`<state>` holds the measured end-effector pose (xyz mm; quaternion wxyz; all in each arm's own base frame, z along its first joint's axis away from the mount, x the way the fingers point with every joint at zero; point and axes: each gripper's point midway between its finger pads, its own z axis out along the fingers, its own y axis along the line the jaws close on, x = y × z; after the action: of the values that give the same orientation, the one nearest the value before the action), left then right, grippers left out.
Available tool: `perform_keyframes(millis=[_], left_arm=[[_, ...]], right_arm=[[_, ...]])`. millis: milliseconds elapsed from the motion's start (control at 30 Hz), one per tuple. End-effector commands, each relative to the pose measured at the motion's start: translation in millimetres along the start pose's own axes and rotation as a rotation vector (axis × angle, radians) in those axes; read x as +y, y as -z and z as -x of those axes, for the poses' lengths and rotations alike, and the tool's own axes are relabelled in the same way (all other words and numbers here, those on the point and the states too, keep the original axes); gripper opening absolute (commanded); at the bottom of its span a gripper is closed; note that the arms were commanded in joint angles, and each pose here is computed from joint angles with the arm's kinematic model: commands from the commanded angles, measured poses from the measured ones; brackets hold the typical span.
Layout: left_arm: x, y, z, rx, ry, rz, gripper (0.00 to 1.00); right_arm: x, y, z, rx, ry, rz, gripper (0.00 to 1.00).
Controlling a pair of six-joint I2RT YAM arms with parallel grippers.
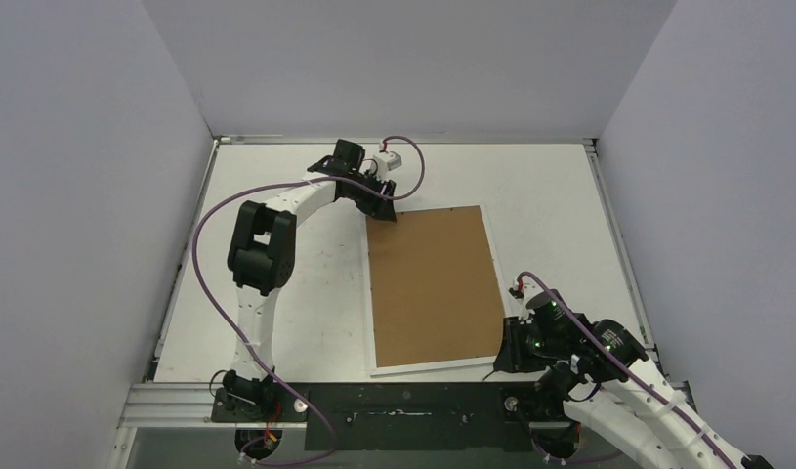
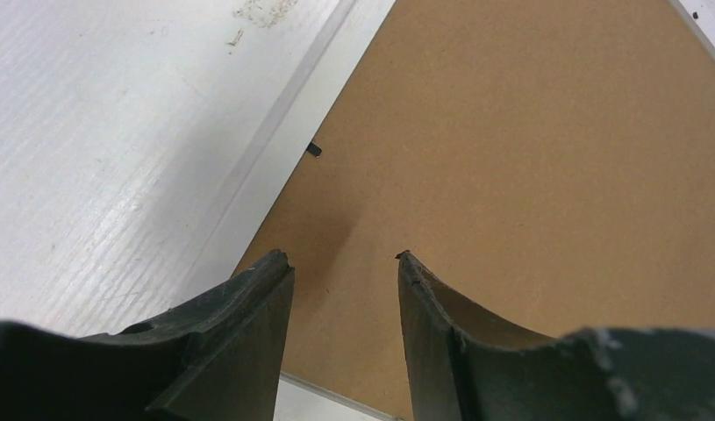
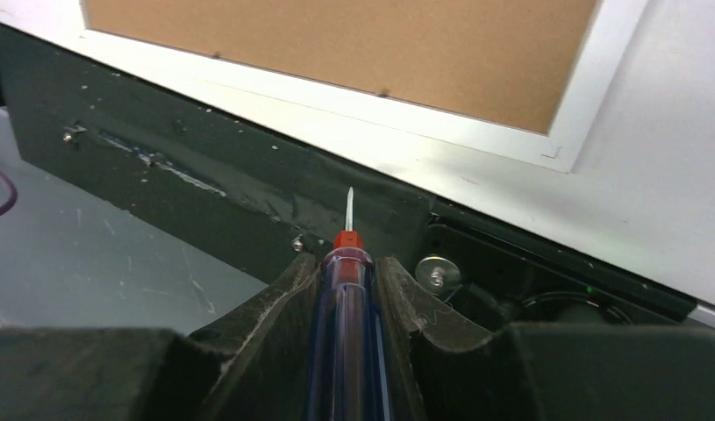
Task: Take the photo out of the frame
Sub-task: Adjust the photo frame at the center of the board.
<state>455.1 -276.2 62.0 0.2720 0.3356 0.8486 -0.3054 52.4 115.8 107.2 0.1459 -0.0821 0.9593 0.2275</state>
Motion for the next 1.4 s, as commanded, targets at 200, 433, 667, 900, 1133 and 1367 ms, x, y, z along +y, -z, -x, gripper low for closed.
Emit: perform_keyframes(millis=[200,433,667,900,1133,1367], left_arm=[[10.1,-6.3,23.9,-0.056,-0.172,0.037,0.48],[16.6,-28.7,20.7,-0.012,-0.264,0.06,0.56],[15.3,-34.5,-6.9,0.073,-0.237,0.016,0.57],[12.7,-25.9,-41.3,0.156,-0.182,0.004,0.55],[25.9,-16.2,-57.3,0.171,-0.135,0.077,0.53],[28.1,-9.5,-65.8,0.229,-0.091,0.105,0.5]], right_arm=[[-21.7,-4.2,19.0,-0.077,-0.025,-0.144,0.0],[-24.2,-7.5,25.2,-0.095,-0.028,-0.164,0.0],[-29.6,-9.5,30.4,-0.111,-0.047,-0.204,0.0],[-42.4,-5.4,42.2,-0.205,-0.124,-0.278,0.0],[-48.3,-3.7,45.7,-0.243,-0.154,-0.309,0.0],[-47.2,-3.7,53.1,-0.294,-0.196,-0.299,0.0]])
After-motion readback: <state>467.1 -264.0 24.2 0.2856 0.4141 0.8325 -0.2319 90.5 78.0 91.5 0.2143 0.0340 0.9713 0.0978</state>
